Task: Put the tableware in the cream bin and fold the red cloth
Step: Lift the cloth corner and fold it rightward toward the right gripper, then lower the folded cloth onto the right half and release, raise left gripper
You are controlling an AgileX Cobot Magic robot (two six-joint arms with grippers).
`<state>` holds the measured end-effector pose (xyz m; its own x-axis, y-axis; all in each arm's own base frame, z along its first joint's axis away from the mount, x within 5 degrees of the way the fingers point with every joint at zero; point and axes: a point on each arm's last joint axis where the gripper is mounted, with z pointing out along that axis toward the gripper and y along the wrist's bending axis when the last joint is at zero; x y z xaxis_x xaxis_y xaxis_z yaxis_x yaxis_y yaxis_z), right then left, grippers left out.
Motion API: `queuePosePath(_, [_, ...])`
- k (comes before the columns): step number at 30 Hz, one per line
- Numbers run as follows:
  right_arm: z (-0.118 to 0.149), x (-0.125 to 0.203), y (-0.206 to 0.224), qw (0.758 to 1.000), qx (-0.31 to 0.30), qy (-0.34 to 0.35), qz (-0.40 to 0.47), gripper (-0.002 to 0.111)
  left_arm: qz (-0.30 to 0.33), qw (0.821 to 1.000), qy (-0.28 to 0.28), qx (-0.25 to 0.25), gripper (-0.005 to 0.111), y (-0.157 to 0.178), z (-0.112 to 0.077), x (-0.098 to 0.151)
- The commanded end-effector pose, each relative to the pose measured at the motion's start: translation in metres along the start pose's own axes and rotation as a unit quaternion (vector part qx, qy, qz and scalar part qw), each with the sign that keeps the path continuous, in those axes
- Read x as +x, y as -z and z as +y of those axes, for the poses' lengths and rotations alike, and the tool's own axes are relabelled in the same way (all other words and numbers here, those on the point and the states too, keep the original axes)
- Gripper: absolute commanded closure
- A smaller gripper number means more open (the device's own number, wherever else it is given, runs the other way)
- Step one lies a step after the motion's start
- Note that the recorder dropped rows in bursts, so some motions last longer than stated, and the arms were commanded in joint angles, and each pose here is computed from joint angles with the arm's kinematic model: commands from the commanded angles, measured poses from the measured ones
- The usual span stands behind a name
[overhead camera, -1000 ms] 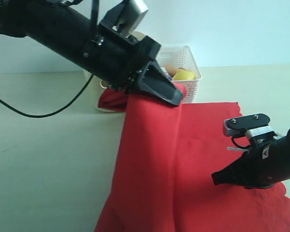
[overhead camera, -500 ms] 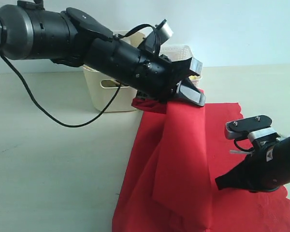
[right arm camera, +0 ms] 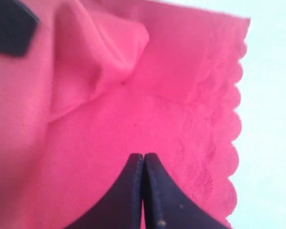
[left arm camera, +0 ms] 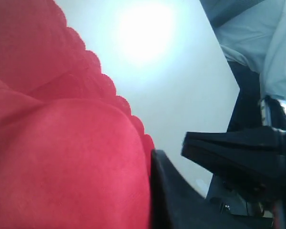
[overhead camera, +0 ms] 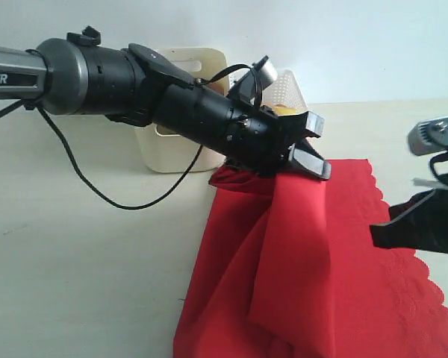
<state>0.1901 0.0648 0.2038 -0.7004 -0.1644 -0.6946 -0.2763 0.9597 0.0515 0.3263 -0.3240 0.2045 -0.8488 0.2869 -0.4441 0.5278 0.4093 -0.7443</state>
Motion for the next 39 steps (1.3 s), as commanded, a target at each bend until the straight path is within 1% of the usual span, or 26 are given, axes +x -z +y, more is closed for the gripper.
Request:
queuePosePath(1, [0.0,-0.004,0.039,0.996,-0.005,-0.002,-0.093,0.108,-0.016,0.999,-0.039,0.026,0.064,-0.017,-0.008,-0.006])
queuePosePath(2, [0.0,-0.003,0.047,0.993,-0.007,-0.003,-0.117,0.108,-0.016,0.998,-0.055,0.028,0.057,-0.02,-0.011,-0.006])
queuePosePath(3, [0.0,-0.002,0.053,0.991,-0.008,-0.003,-0.137,0.108,-0.013,0.996,-0.081,0.029,0.046,-0.025,-0.011,-0.006])
queuePosePath(4, [0.0,-0.001,0.058,0.988,-0.01,-0.005,-0.153,0.108,-0.013,0.995,-0.098,0.031,0.04,-0.028,-0.012,-0.006])
queuePosePath(6, [0.0,0.003,0.067,0.982,-0.012,-0.006,-0.187,0.108,-0.01,0.99,-0.137,0.032,0.03,-0.033,-0.015,-0.006])
queuePosePath(7, [0.0,0.004,0.071,0.98,-0.013,-0.006,-0.197,0.108,-0.007,0.988,-0.152,0.033,0.029,-0.034,-0.015,-0.005])
queuePosePath(9, [0.0,0.006,0.076,0.976,-0.015,-0.008,-0.218,0.108,0.003,0.981,-0.19,0.023,0.03,-0.034,-0.016,-0.006])
queuePosePath(12, [0.0,0.006,0.077,0.975,-0.015,-0.008,-0.223,0.108,0.03,0.972,-0.235,0.013,0.03,-0.032,-0.018,-0.006])
queuePosePath(17, [-0.001,0.006,0.072,0.977,-0.014,-0.008,-0.212,0.108,0.069,0.956,-0.285,0.007,0.03,-0.035,-0.026,-0.002])
queuePosePath(19, [-0.001,0.006,0.07,0.978,-0.014,-0.008,-0.207,0.108,0.089,0.947,-0.308,-0.011,0.03,-0.041,-0.029,0.004])
queuePosePath(20, [-0.001,0.006,0.069,0.979,-0.014,-0.008,-0.204,0.108,0.097,0.942,-0.32,-0.031,0.03,-0.045,-0.03,0.006])
queuePosePath(21, [-0.001,0.006,0.068,0.979,-0.013,-0.008,-0.202,0.108,0.102,0.935,-0.335,-0.055,0.03,-0.05,-0.031,0.009])
queuePosePath(23, [-0.001,0.006,0.067,0.98,-0.013,-0.008,-0.2,0.108,0.119,0.916,-0.369,-0.1,0.03,-0.056,-0.034,0.012])
queuePosePath(26, [-0.001,0.006,0.067,0.98,-0.013,-0.008,-0.2,0.108,0.154,0.88,-0.419,-0.162,0.03,-0.063,-0.044,0.017])
queuePosePath(28, [-0.001,0.006,0.067,0.98,-0.013,-0.008,-0.2,0.108,0.169,0.862,-0.44,-0.188,0.03,-0.067,-0.053,0.02])
queuePosePath(31, [-0.001,0.006,0.067,0.98,-0.013,-0.008,-0.2,0.108,0.185,0.843,-0.463,-0.2,0.03,-0.069,-0.066,0.023])
queuePosePath(33, [-0.001,0.006,0.067,0.98,-0.013,-0.008,-0.2,0.108,0.194,0.837,-0.47,-0.203,0.03,-0.069,-0.07,0.025])
queuePosePath(34, [-0.001,0.006,0.067,0.98,-0.013,-0.008,-0.2,0.108,0.192,0.837,-0.469,-0.207,0.03,-0.067,-0.071,0.024])
queuePosePath(39, [-0.001,0.006,0.067,0.98,-0.013,-0.008,-0.2,0.108,0.174,0.83,-0.471,-0.243,0.03,-0.052,-0.078,0.014])
